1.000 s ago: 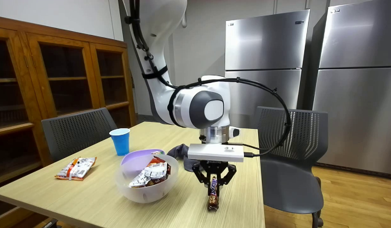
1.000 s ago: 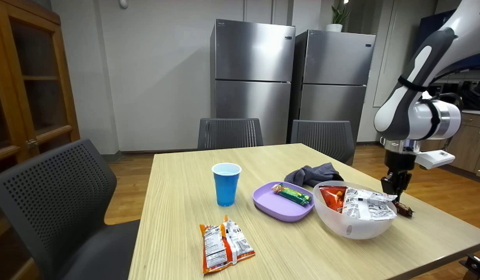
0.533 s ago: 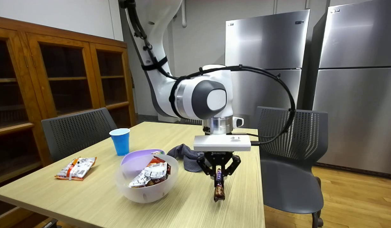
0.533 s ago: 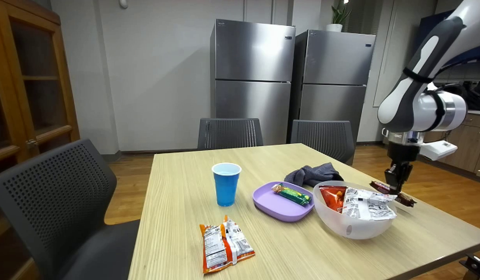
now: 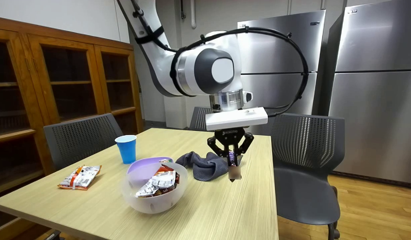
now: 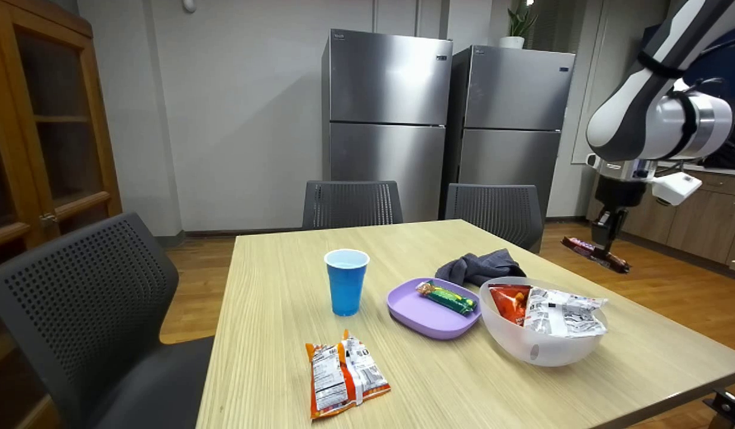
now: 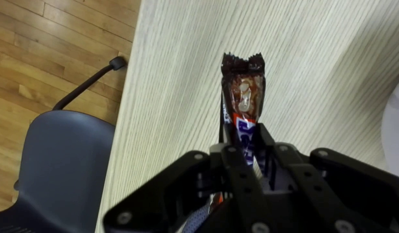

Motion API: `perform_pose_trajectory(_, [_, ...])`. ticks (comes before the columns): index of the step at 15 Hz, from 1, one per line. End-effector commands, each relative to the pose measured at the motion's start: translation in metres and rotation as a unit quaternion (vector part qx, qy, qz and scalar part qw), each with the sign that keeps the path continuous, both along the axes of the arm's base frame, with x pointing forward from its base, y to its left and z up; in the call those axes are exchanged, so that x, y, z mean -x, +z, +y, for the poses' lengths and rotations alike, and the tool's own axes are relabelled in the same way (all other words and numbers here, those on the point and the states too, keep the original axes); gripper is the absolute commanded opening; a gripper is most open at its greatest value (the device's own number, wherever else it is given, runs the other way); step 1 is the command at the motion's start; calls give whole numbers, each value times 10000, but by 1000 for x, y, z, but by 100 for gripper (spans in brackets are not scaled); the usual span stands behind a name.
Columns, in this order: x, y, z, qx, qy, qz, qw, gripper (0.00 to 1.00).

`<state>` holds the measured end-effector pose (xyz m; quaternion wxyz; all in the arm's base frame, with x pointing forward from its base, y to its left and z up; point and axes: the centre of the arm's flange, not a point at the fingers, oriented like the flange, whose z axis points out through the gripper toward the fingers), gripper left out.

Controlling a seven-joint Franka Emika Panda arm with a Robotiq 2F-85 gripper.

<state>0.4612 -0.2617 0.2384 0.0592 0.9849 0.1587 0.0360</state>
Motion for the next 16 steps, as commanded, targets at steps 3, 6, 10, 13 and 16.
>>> perform_pose_trajectory(3, [-4, 48, 34, 12, 776, -319, 9965, 4])
perform_pose_trajectory(6, [-16, 60, 51, -15, 1062, -449, 9933, 4])
perform_pose_trajectory(10, [-28, 66, 74, -84, 1355, -514, 9894, 4])
perform_pose_trajectory(13, [-35, 67, 92, -77, 1583, -523, 9860, 4])
perform_pose_trajectory(16, [-43, 67, 108, -85, 1750, -497, 9833, 4])
